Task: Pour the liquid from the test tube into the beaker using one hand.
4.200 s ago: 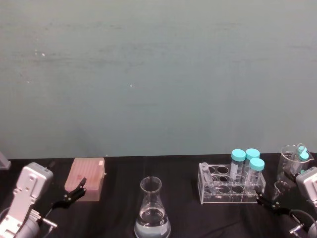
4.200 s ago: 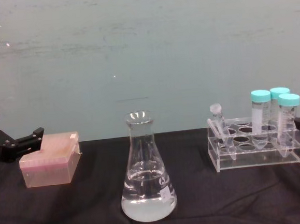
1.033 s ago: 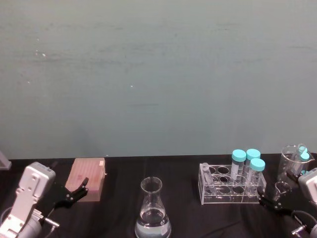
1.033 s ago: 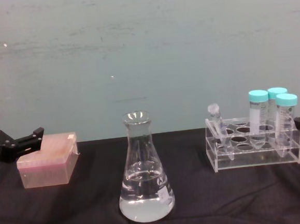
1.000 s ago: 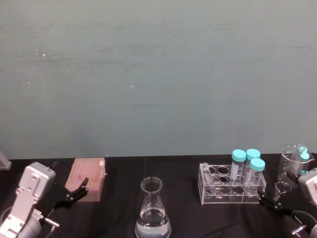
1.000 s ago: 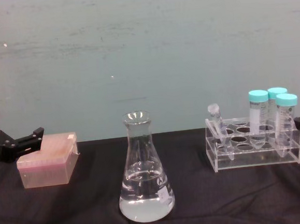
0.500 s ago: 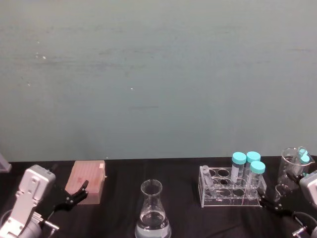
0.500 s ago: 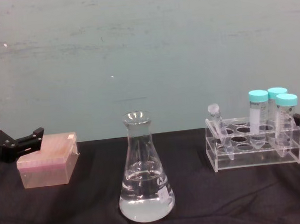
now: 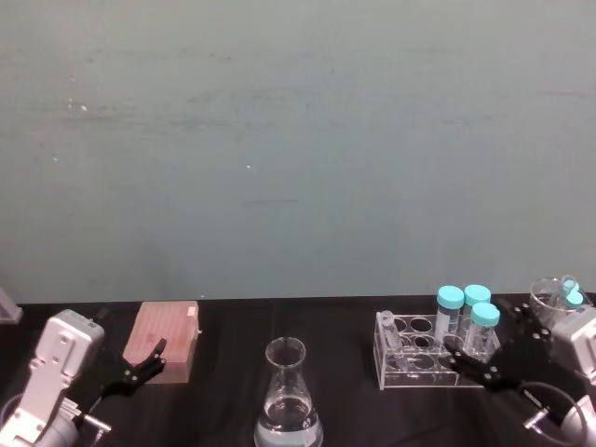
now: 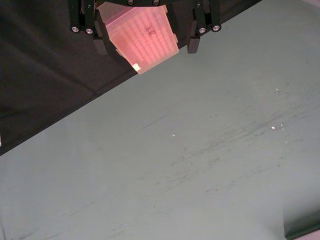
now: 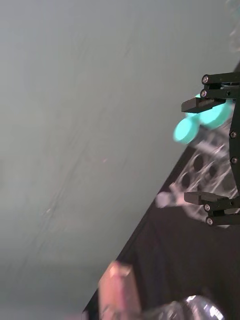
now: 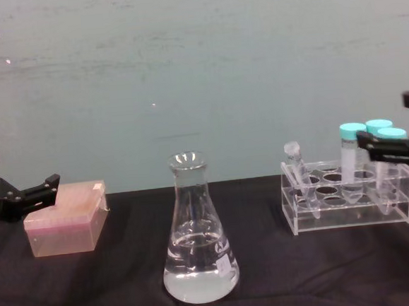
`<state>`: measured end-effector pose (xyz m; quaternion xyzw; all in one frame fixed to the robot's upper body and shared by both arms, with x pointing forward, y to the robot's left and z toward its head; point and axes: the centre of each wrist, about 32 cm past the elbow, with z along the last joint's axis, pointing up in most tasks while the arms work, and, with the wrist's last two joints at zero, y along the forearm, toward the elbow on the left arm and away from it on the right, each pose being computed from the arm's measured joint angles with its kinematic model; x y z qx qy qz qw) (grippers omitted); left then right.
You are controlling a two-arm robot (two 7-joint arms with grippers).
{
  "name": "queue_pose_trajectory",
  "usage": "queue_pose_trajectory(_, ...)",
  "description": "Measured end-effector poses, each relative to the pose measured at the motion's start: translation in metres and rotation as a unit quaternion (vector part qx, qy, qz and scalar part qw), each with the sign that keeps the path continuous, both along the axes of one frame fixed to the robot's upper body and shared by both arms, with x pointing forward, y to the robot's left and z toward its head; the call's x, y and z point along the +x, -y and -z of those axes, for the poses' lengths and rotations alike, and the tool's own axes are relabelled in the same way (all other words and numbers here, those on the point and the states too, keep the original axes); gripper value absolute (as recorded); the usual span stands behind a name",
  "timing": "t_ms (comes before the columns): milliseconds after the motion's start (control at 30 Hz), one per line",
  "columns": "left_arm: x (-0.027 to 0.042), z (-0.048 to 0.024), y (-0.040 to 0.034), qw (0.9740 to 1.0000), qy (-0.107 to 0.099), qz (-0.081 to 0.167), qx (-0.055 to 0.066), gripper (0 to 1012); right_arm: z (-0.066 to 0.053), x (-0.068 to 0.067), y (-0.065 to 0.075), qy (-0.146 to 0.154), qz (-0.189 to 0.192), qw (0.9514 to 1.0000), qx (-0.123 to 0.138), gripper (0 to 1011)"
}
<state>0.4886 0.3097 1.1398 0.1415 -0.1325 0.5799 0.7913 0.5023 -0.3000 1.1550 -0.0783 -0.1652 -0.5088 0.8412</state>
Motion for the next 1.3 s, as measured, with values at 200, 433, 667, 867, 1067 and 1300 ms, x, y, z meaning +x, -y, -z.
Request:
queue_pose_trajectory(200, 0.0, 0.0, 0.0, 1.0, 0.0, 0.0, 0.0, 1000, -0.011, 0.012, -0.017, 0.014, -0.045, 0.9988, 0.015, 1004)
queue_pose_trajectory(433, 0.0, 0.0, 0.0, 1.0, 0.0, 0.0, 0.0, 1000, -0.02, 0.028, -0.039, 0.009, -0.073, 0.9969, 0.025, 1004)
queue_pose_trajectory(667, 0.0, 0.0, 0.0, 1.0, 0.0, 0.0, 0.0, 1000, -0.02, 0.041, -0.055, -0.016, -0.075, 0.9969, 0.019, 1004)
queue_pose_trajectory(867, 0.0, 0.0, 0.0, 1.0, 0.0, 0.0, 0.0, 1000, -0.013, 0.049, -0.062, -0.037, -0.067, 0.9971, 0.003, 1004)
queue_pose_trajectory(1067, 0.0, 0.0, 0.0, 1.0, 0.0, 0.0, 0.0, 1000, -0.003, 0.056, -0.066, -0.05, -0.059, 0.9969, -0.009, 1004)
queue_pose_trajectory(1300, 0.0, 0.0, 0.0, 1.0, 0.0, 0.0, 0.0, 1000, 0.006, 0.061, -0.069, -0.055, -0.058, 0.9966, -0.021, 1004)
